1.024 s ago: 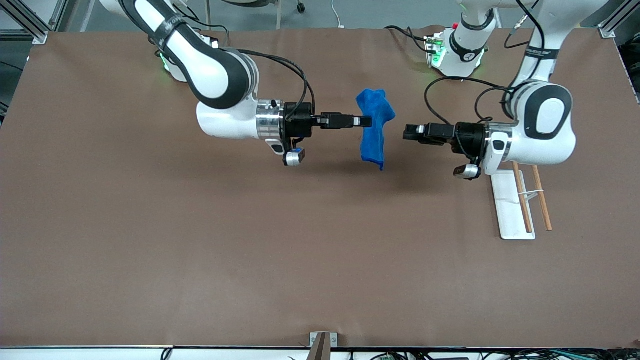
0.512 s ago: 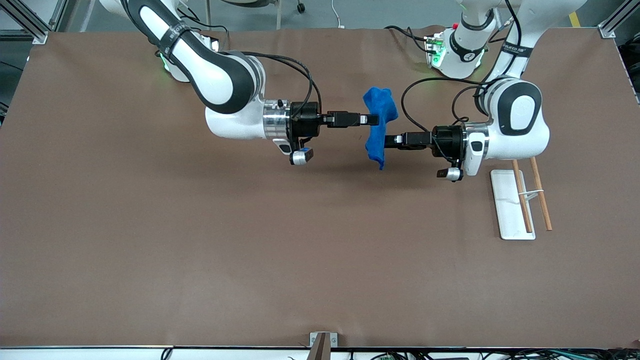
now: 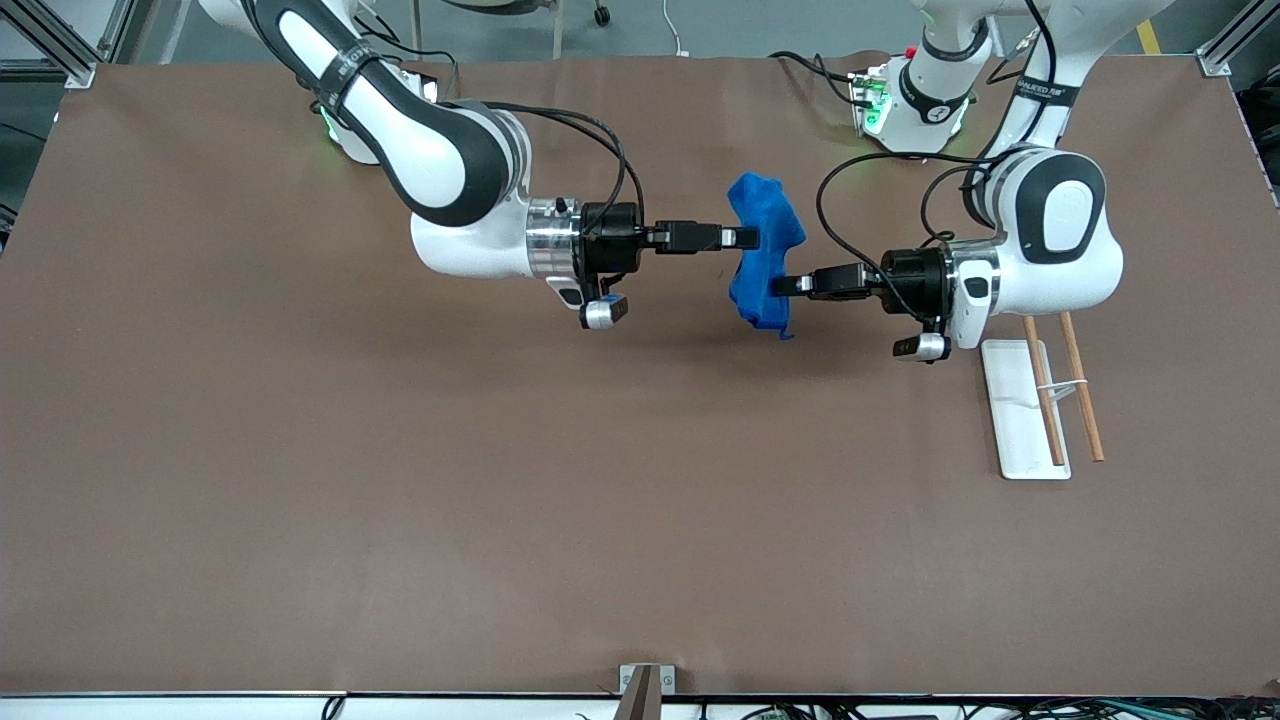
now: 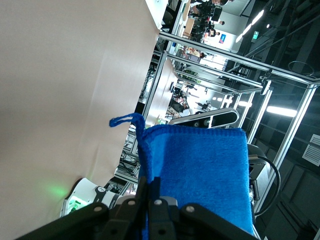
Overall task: Right arm passes towel to left arm to hang
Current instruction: 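Grasp the towel with the left gripper beside the right gripper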
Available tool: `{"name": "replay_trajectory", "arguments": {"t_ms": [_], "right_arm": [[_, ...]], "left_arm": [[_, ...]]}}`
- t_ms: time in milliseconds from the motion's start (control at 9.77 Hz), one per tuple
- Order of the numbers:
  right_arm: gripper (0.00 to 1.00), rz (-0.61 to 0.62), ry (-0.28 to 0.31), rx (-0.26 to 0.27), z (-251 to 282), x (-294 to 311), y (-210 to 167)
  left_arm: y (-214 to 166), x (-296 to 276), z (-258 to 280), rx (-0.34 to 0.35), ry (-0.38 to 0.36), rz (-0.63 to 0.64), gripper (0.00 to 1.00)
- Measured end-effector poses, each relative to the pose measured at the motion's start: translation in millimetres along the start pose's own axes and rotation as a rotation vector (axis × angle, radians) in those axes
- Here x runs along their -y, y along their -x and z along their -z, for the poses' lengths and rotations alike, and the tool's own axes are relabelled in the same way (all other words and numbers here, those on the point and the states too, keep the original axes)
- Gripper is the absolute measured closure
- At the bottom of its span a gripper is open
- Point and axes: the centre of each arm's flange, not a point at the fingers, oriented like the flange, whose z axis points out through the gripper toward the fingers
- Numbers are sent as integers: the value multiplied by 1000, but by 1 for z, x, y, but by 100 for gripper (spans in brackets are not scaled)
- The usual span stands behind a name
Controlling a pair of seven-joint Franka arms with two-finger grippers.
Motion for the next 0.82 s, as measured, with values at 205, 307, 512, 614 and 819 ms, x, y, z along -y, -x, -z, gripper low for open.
{"name": "replay_trajectory", "arguments": {"t_ms": [205, 307, 512, 614, 819], "right_arm": [[94, 0, 0, 0, 0, 0, 0], [94, -1, -1, 0, 0, 0, 0], [87, 9, 11, -15, 3, 0, -4], [80, 34, 39, -30, 9, -1, -9], [50, 118, 129, -59, 35, -1, -31]], "left_arm": [[-3, -7, 8, -15, 4, -18, 98], [-4, -10, 9, -10, -13, -31, 98], [-4, -14, 10, 14, -78, -70, 98], [-4, -16, 12, 27, -119, -90, 98], [-8, -24, 21, 42, -206, -106, 98]]}}
